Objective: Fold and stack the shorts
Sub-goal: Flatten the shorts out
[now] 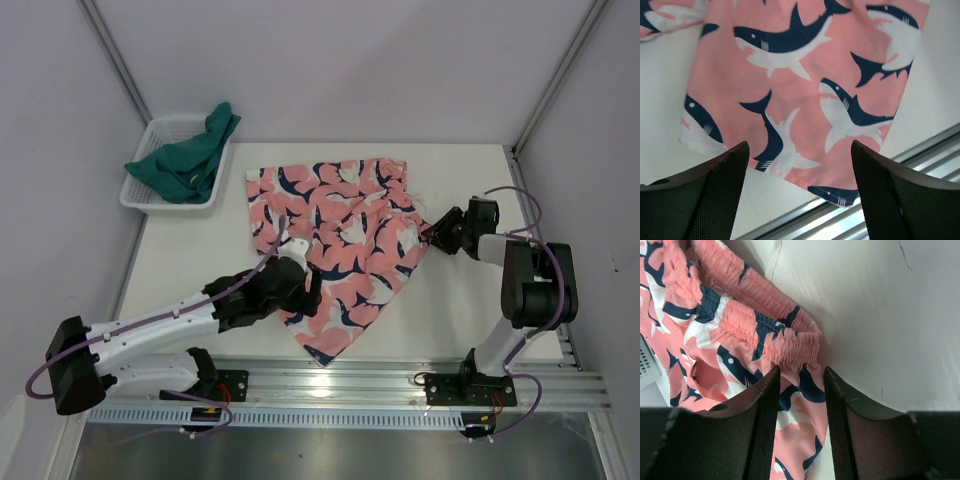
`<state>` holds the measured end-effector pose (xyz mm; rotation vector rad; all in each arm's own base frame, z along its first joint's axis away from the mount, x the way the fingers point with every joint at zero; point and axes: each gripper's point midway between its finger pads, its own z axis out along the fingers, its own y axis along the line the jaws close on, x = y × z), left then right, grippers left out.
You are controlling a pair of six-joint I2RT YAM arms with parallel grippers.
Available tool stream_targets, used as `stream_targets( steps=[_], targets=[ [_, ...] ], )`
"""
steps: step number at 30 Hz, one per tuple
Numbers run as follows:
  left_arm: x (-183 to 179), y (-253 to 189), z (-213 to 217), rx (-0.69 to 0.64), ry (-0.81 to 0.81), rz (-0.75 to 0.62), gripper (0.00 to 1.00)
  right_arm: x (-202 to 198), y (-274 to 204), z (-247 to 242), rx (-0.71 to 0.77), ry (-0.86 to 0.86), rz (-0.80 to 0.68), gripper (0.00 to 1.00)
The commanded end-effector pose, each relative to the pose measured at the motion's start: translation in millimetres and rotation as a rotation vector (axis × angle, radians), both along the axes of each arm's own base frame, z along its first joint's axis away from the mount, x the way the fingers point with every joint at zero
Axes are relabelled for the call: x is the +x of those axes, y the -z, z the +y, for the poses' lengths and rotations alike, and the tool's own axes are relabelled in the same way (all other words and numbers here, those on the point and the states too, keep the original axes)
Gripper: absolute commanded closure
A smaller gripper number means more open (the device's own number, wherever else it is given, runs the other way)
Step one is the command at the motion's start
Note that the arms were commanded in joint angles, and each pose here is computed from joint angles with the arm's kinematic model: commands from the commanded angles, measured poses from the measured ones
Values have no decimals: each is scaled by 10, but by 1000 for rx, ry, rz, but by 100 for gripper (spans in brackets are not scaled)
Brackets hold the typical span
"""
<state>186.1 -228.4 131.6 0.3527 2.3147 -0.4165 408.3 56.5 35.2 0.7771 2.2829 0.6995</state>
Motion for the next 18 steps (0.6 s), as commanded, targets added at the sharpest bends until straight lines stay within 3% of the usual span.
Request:
stream_targets(
  steps=[1, 10, 18],
  targets=[
    [-19, 6, -123, 41, 35, -39, 16, 137, -74, -70, -36, 12, -75, 57],
    [-447, 277, -604, 107, 242, -26, 16, 209, -67, -85, -52, 12, -78, 57],
    [-600, 480, -786, 208, 274, -8, 17, 295, -3, -38, -105, 6, -34, 59]
  ],
)
